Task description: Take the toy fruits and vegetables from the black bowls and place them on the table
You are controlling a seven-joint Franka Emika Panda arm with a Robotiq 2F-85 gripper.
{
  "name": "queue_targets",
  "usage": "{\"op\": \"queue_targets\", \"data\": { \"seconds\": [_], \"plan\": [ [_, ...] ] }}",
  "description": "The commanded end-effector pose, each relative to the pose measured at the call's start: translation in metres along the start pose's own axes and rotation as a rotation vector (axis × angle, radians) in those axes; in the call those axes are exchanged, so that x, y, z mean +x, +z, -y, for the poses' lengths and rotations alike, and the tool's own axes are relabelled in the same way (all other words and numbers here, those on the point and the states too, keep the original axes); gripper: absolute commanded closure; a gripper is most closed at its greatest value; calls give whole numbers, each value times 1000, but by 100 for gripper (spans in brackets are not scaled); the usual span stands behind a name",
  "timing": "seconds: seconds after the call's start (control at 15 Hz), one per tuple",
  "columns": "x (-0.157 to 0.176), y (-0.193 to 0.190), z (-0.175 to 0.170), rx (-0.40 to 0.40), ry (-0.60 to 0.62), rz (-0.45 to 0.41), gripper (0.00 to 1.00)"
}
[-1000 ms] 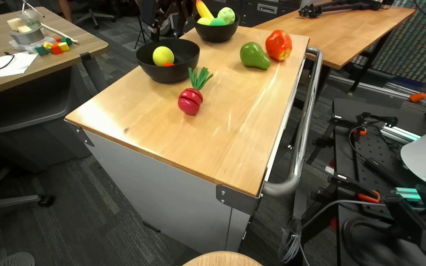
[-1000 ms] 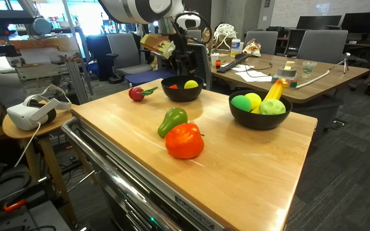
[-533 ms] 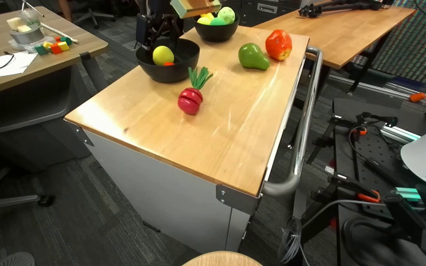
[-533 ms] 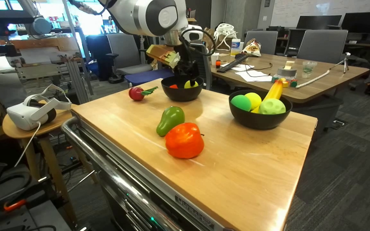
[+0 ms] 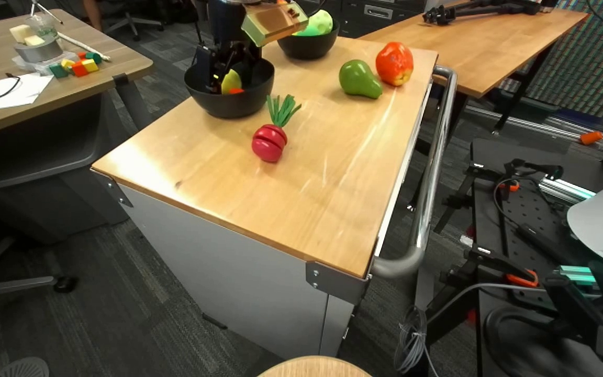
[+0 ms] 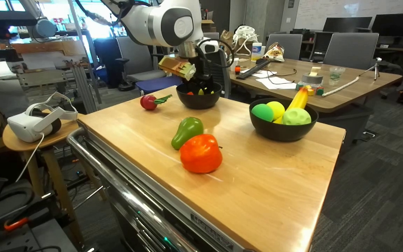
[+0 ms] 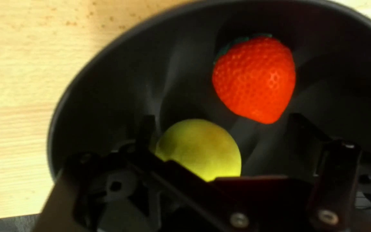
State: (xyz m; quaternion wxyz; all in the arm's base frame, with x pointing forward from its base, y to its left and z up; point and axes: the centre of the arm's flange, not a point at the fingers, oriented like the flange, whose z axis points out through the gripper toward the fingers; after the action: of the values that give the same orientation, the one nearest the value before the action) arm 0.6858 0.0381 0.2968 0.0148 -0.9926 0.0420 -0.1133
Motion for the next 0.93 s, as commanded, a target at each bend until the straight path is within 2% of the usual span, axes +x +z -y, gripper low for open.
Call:
{"op": "queue_targets", "data": {
  "seconds": [0.0, 0.07, 0.13, 0.27, 0.6, 0.8, 0.87],
  "plan": [
    [8, 0, 3, -25, -40, 7, 0],
    [6, 1, 2, -32, -44, 6, 3],
    [6, 0, 2, -33, -47, 9, 27],
    [4, -1, -1, -31, -42, 23, 31],
    [4, -6, -11, -54, -2, 53, 71],
    [10, -27, -15, -54, 7, 48, 94],
    [12, -39, -14, -54, 1, 40, 99]
  ]
}}
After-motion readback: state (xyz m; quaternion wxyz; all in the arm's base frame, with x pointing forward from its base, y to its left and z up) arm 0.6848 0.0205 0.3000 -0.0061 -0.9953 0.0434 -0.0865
